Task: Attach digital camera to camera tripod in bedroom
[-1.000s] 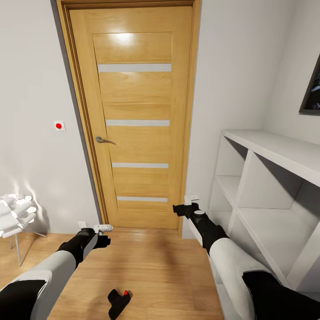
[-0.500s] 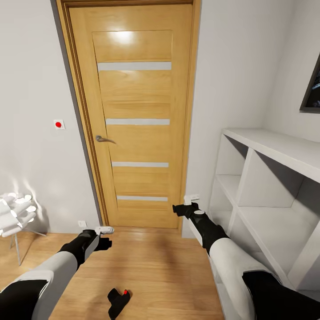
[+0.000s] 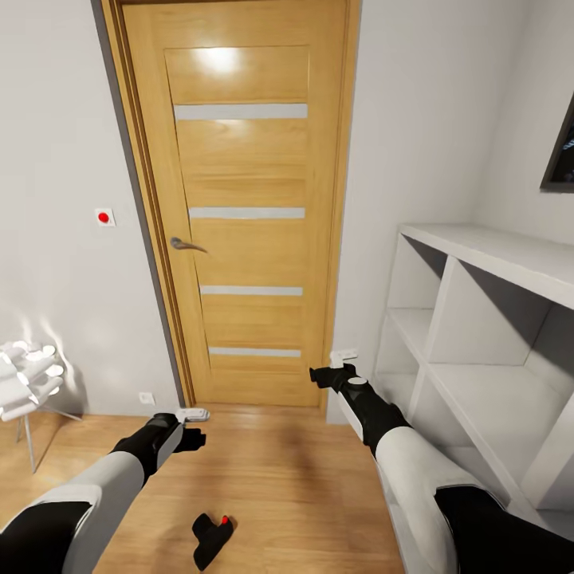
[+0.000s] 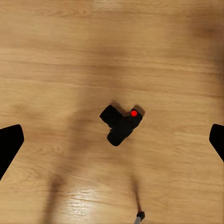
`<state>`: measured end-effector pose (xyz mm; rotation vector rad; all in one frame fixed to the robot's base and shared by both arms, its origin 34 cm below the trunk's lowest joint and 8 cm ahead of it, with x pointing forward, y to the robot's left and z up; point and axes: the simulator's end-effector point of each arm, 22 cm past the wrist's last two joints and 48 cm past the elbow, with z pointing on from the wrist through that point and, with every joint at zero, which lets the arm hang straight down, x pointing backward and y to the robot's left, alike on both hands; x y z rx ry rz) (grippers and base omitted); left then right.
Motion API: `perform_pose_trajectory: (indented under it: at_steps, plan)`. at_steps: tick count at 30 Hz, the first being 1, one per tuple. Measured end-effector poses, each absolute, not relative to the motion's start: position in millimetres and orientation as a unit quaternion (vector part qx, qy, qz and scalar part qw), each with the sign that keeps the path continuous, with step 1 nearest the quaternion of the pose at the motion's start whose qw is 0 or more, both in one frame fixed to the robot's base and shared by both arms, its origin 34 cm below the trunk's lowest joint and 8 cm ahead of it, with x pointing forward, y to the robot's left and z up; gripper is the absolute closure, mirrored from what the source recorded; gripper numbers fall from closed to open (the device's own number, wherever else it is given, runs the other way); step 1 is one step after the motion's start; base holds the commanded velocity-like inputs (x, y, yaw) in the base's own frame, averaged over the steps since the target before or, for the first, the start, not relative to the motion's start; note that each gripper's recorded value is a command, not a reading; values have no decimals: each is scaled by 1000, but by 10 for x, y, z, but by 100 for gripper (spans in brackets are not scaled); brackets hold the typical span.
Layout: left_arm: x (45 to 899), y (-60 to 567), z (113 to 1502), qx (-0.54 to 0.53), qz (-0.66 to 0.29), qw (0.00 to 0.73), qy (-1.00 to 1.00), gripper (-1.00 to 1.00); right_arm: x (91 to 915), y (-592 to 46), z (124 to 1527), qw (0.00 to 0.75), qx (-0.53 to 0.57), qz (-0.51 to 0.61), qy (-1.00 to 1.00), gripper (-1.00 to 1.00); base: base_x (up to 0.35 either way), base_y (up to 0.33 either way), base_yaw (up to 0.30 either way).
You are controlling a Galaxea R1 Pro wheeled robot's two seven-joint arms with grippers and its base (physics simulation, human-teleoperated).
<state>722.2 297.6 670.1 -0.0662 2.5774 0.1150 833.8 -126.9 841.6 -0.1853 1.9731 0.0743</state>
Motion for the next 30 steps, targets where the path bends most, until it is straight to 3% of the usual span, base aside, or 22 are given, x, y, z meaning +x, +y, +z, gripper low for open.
perform_pose_trajectory:
  at_steps: [30]
  plan:
    - [7028, 2952, 5991, -23, 40, 257, 965, -100, 8267, -1265, 7835, 546, -79, 32, 834, -100, 0, 0, 0]
